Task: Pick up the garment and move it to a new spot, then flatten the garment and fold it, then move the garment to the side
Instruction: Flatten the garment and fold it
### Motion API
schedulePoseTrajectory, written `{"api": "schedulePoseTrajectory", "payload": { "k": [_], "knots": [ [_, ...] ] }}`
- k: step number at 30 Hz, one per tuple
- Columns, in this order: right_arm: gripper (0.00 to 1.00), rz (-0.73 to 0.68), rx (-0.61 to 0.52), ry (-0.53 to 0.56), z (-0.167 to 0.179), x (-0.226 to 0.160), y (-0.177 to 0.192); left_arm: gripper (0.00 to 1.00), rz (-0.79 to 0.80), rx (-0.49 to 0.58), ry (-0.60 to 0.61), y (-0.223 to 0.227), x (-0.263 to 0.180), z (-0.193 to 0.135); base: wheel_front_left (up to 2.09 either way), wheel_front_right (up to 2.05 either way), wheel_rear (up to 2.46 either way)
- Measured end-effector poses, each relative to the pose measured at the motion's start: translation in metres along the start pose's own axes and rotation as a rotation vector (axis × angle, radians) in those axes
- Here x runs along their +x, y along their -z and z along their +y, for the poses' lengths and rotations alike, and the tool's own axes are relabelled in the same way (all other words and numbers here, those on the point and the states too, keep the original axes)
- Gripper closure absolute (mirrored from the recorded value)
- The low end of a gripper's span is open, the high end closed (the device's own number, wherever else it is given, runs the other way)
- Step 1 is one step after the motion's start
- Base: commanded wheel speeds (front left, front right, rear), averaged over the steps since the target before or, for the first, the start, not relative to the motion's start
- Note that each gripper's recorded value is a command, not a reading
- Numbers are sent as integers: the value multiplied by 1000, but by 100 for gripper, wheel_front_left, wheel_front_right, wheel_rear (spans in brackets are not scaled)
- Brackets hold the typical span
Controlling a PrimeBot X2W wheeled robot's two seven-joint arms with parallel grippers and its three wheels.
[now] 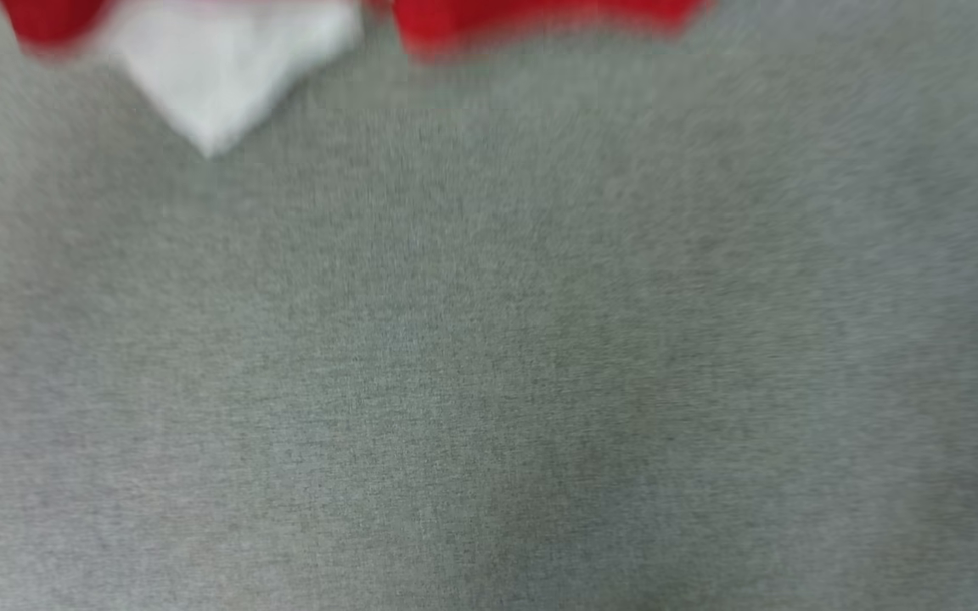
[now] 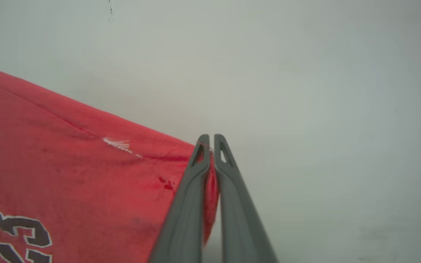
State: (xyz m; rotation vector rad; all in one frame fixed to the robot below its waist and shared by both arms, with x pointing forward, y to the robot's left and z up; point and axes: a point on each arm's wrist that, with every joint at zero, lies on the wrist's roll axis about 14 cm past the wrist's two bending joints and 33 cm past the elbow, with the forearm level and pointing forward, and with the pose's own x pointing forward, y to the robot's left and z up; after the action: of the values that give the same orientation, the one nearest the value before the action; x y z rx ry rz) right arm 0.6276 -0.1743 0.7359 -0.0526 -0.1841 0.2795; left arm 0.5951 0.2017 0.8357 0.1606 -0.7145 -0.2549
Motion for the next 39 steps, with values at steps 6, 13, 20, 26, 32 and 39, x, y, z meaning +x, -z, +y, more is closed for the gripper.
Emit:
{"api": "schedulePoseTrajectory", "payload": {
  "k": [6,13,20,26,32,39],
  "knots": [
    [100,-81,-22,47,-10,52,19,100,-25,5,-70,41,35,18,0,0,0],
    [100,-115,-31,61,-4,86,59,100,-5,-13,-79,92,41,16,0,0,0],
    [100,0,37,30,18,87,133,100,212,-103,-34,183,-9,-20,0,0,0],
    [100,173,115,1,40,42,207,100,394,-192,12,225,-88,-62,0,0,0],
    [100,321,192,-34,57,-23,246,100,509,-228,54,217,-168,-95,0,0,0],
    [100,470,255,-99,75,-100,259,100,688,-265,47,193,-267,-111,0,0,0]
  ]
}}
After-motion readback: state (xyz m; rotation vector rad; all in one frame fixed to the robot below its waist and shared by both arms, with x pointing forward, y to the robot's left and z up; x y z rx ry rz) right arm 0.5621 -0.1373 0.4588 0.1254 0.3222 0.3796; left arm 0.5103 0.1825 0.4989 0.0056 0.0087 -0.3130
